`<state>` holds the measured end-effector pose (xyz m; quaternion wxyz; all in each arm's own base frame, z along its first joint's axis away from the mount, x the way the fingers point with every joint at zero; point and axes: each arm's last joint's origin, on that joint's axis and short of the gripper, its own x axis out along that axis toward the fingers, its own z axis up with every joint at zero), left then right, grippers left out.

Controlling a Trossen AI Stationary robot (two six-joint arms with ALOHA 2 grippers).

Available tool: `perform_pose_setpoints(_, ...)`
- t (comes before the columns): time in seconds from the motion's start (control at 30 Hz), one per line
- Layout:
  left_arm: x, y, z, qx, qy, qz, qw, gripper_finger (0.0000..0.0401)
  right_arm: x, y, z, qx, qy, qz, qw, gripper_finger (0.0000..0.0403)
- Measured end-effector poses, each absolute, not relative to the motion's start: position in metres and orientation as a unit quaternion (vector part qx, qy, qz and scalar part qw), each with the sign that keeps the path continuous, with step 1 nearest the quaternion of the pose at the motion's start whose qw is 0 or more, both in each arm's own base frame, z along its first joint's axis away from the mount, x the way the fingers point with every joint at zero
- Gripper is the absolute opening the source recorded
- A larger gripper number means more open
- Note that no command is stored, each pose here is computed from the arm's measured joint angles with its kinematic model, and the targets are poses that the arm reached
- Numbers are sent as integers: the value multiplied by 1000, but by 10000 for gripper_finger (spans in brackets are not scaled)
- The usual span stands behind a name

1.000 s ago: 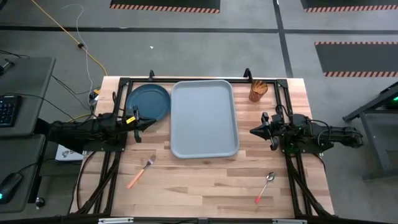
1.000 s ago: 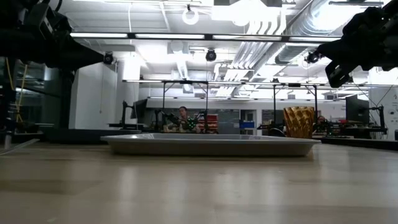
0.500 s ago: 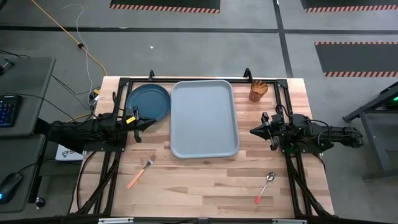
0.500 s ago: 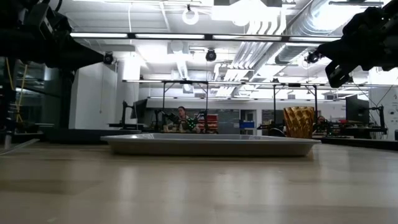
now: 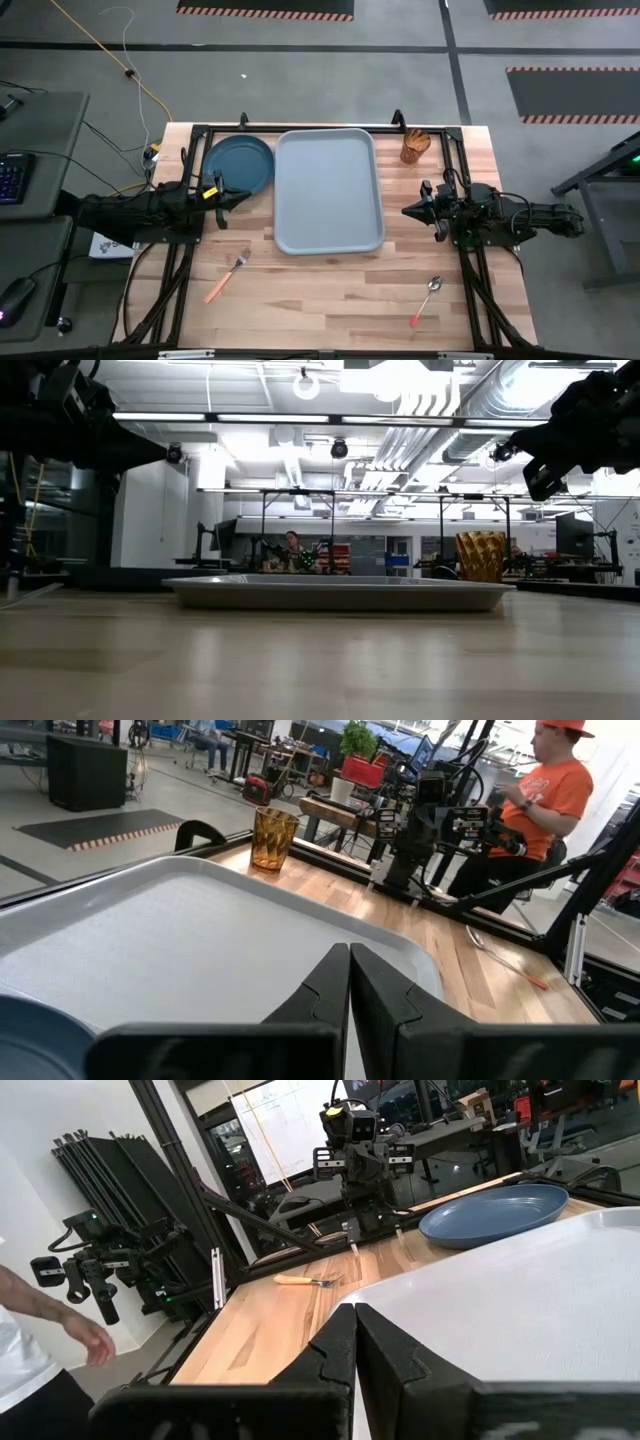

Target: Pick and place plate/cup/fork/spoon on tray

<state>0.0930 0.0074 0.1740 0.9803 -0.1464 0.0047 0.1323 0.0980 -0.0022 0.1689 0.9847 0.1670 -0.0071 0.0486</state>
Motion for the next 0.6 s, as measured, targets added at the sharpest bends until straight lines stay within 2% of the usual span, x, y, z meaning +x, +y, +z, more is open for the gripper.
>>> perform_pose_setpoints(0.43, 93, 8, 178, -151, -16, 140, 978, 3, 98, -2, 169, 167, -7, 49, 985, 0)
perform_pose_setpoints(0.6, 91, 9, 195, -265, -120, 124, 949, 3, 98, -2, 169, 167, -7, 49, 985, 0)
